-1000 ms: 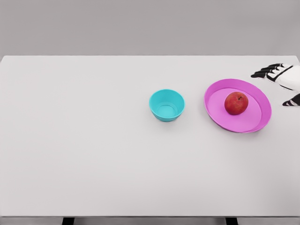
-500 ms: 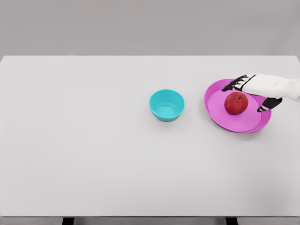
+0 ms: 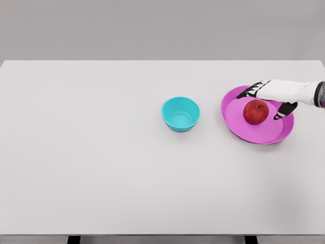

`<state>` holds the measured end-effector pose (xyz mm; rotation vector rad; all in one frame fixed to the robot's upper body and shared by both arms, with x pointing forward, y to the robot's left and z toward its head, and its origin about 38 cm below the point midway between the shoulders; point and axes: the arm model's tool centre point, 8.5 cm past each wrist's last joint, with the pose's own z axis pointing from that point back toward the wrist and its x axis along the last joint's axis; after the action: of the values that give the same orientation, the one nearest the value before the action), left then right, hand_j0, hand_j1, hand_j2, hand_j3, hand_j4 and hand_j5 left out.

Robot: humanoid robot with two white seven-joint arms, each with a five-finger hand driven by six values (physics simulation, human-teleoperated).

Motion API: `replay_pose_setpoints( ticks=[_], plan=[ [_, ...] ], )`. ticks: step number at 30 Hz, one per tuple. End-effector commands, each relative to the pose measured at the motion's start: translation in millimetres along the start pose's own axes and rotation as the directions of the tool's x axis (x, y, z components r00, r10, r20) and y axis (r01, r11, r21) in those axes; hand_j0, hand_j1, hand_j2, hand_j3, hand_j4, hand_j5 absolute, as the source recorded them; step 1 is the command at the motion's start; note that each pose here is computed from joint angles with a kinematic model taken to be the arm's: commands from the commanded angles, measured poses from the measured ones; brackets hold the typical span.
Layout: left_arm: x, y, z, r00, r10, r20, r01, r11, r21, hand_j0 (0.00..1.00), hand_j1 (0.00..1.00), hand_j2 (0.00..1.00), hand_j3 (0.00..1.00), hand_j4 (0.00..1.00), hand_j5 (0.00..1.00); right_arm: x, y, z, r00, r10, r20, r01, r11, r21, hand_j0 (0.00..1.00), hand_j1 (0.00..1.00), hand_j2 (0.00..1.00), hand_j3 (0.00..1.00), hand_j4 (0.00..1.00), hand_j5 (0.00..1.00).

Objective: Put the apple from the pink plate into the blue bowl with your right arm

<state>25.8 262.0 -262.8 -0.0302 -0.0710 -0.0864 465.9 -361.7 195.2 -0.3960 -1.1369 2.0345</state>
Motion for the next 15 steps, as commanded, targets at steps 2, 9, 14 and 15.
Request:
replay_pose_setpoints(
  ticks=[2,9,14,15],
  plan=[
    [0.0,0.0,0.0,1.000,0.000,0.000,0.000,1.000,0.000,1.00,1.00,1.00,1.00,1.00,1.00,-2.0,11.0,-6.1,1.000,-0.024,-0.001,0.025,0.999,0.027,1.00,1.00,1.00,1.00,1.00,1.00],
    [0.0,0.0,0.0,1.000,0.000,0.000,0.000,1.000,0.000,1.00,1.00,1.00,1.00,1.00,1.00,-2.3,15.5,-8.0,1.000,-0.028,-0.001,0.028,0.999,0.042,1.00,1.00,1.00,1.00,1.00,1.00],
    [0.0,0.0,0.0,1.000,0.000,0.000,0.000,1.000,0.000,1.00,1.00,1.00,1.00,1.00,1.00,-1.1,16.1,-9.0,1.000,-0.024,0.002,0.024,0.999,0.047,1.00,1.00,1.00,1.00,1.00,1.00],
    [0.0,0.0,0.0,1.000,0.000,0.000,0.000,1.000,0.000,1.00,1.00,1.00,1.00,1.00,1.00,0.7,17.8,-11.5,1.000,-0.024,0.007,0.024,0.998,0.053,0.97,0.97,0.97,0.97,0.97,0.97]
  ],
)
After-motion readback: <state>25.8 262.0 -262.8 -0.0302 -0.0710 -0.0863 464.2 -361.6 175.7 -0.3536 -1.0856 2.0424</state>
